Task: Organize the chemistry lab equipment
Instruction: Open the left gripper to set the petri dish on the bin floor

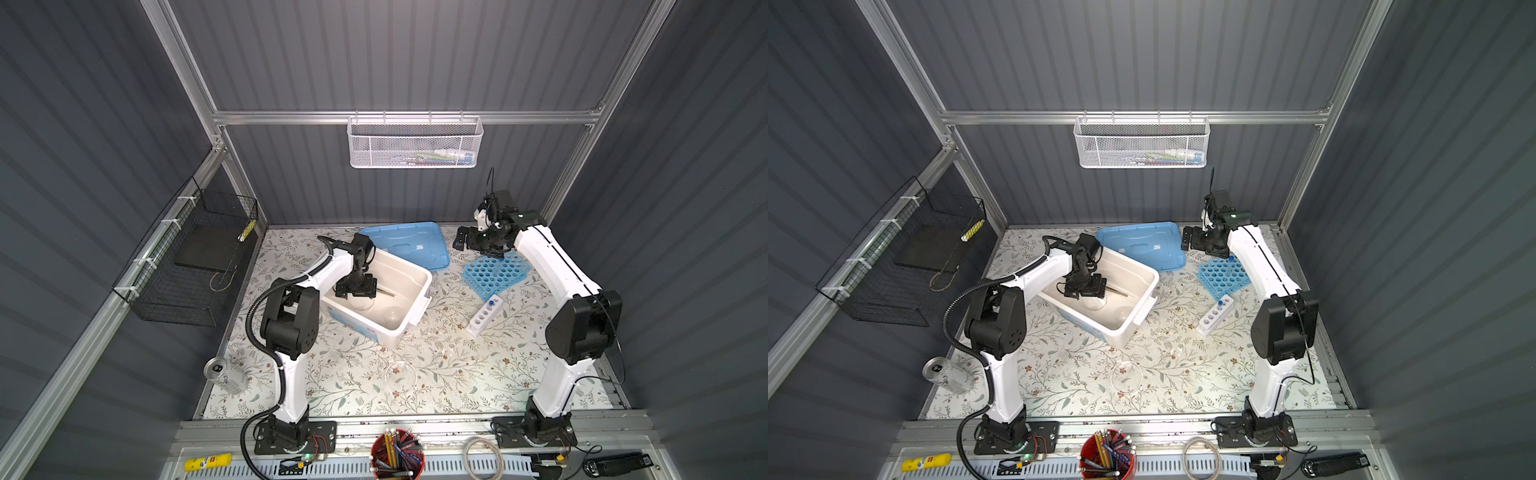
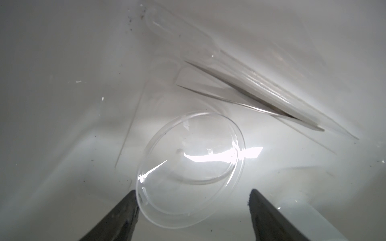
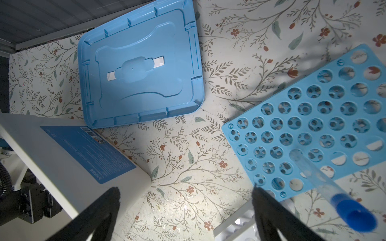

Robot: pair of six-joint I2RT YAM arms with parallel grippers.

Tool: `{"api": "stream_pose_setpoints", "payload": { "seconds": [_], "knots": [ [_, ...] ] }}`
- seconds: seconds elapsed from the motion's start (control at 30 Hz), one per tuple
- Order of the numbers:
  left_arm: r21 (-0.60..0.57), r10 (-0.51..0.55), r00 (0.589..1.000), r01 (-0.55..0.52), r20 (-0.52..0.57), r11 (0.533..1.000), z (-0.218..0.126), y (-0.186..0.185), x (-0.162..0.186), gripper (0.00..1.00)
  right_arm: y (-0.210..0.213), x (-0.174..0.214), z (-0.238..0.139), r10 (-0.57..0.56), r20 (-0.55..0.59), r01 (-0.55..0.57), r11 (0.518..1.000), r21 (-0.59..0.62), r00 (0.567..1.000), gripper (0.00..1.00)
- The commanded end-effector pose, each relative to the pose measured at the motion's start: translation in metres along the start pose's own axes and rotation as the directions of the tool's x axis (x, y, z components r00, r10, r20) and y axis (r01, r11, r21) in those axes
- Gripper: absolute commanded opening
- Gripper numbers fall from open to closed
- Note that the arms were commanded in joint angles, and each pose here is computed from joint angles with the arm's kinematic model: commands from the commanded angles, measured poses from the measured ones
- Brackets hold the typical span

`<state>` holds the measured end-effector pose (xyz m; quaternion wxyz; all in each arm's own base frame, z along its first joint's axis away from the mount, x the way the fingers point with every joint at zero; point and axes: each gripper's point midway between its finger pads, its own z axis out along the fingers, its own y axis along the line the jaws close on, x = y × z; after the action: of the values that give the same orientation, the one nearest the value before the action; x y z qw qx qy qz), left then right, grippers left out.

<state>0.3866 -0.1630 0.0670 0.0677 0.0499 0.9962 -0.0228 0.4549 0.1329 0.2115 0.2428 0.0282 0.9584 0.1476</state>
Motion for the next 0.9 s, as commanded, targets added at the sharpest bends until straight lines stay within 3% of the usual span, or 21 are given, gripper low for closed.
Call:
{"api": "stream_pose_setpoints", "payload": {
  "seconds": [0.0, 0.03, 0.07, 0.17, 0.63, 0.87],
  "knots": [
    [0.012, 0.002, 1.000, -0.002, 0.007, 1.000, 0.000, -0.006, -0.010, 0.84, 0.006, -0.002, -0.007, -0.022, 0.017, 0.023, 0.999, -0.028, 1.000, 0.99],
    [-0.013, -0.008, 1.000, 0.007, -0.012, 1.000, 0.005, -0.003, -0.010, 0.98, 0.007, -0.002, -0.006, -0.025, 0.013, 0.025, 0.999, -0.030, 1.000, 0.99],
    [-0.033, -0.007, 0.999, 0.006, -0.042, 0.999, 0.011, -0.001, -0.008, 1.00, 0.007, -0.002, -0.005, -0.027, 0.010, 0.028, 0.999, -0.033, 1.000, 0.99],
    [-0.060, 0.010, 0.996, -0.016, -0.087, 0.998, 0.022, -0.002, 0.002, 1.00, 0.010, -0.003, -0.002, -0.035, 0.001, 0.035, 0.998, -0.049, 0.999, 0.99],
    [-0.102, -0.038, 0.997, 0.031, -0.064, 0.994, 0.024, 0.003, -0.002, 1.00, 0.006, -0.011, 0.002, -0.050, -0.014, 0.048, 0.996, -0.074, 0.999, 0.99],
    [-0.236, -0.071, 0.997, 0.060, -0.039, 0.970, 0.022, 0.024, -0.005, 0.97, 0.005, -0.014, 0.002, -0.063, -0.026, 0.060, 0.995, -0.084, 0.998, 0.99]
  ]
}}
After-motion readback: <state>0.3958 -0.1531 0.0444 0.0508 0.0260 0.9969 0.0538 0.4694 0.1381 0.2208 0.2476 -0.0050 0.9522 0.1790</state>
